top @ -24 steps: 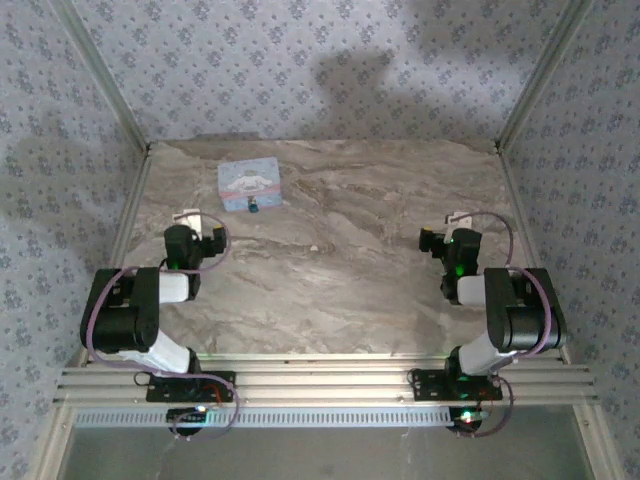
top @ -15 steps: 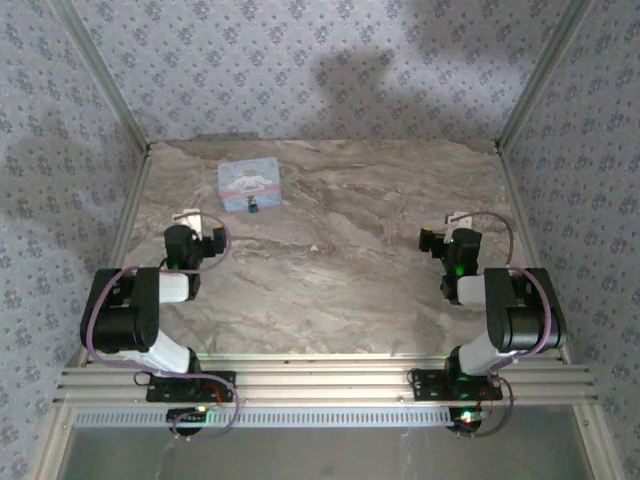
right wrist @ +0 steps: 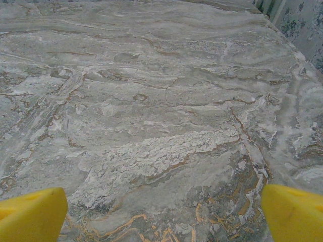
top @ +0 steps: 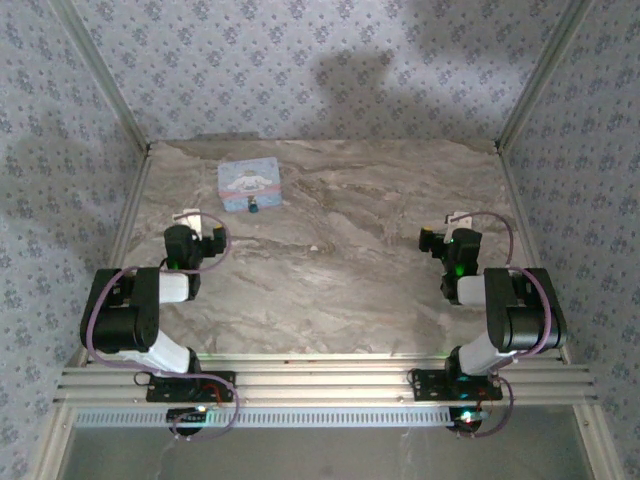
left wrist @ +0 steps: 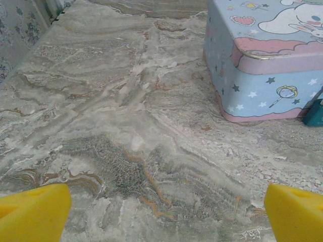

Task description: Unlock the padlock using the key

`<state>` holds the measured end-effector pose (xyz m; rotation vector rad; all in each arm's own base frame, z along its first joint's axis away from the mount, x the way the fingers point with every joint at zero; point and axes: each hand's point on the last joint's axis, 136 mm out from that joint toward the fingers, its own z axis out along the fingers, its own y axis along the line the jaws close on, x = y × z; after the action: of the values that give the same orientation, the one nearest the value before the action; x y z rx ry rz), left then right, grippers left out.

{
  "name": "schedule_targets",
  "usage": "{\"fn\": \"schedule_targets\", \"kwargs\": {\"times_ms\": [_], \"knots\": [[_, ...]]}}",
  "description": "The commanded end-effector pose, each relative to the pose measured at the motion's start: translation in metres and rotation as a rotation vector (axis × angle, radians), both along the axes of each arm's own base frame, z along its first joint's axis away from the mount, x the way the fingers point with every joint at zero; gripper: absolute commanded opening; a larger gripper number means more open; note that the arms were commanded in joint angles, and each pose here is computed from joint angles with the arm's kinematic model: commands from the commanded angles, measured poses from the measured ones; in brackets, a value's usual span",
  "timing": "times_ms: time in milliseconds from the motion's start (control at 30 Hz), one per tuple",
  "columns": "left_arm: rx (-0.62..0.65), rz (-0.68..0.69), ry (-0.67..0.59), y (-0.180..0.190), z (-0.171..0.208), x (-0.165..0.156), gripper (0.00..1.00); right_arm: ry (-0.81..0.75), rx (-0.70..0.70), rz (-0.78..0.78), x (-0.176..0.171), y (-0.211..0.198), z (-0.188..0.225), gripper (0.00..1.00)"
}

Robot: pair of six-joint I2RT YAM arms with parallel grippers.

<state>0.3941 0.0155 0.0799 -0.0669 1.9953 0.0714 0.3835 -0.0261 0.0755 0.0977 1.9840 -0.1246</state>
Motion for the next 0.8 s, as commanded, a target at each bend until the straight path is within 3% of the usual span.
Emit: {"fn": "schedule_targets", "kwargs": {"times_ms": [0, 600, 767], "knots": [[-0.013, -0.004, -0.035, -0.001, 0.009, 0.004, 0.98, -0.029, -0.022, -0.01, 0.005, -0.003, 0.011, 1.0], [-0.016, -0.004, -0.034, -0.001, 0.009, 0.004, 0.98, -0.031, -0.011, -0.002, 0.005, -0.002, 0.011, 1.0], [-0.017, -0.009, -0.015, -0.002, 0.025, 0.005, 0.98, -0.002, -0.003, 0.081, 0.01, 0.01, 0.019, 1.0]]}}
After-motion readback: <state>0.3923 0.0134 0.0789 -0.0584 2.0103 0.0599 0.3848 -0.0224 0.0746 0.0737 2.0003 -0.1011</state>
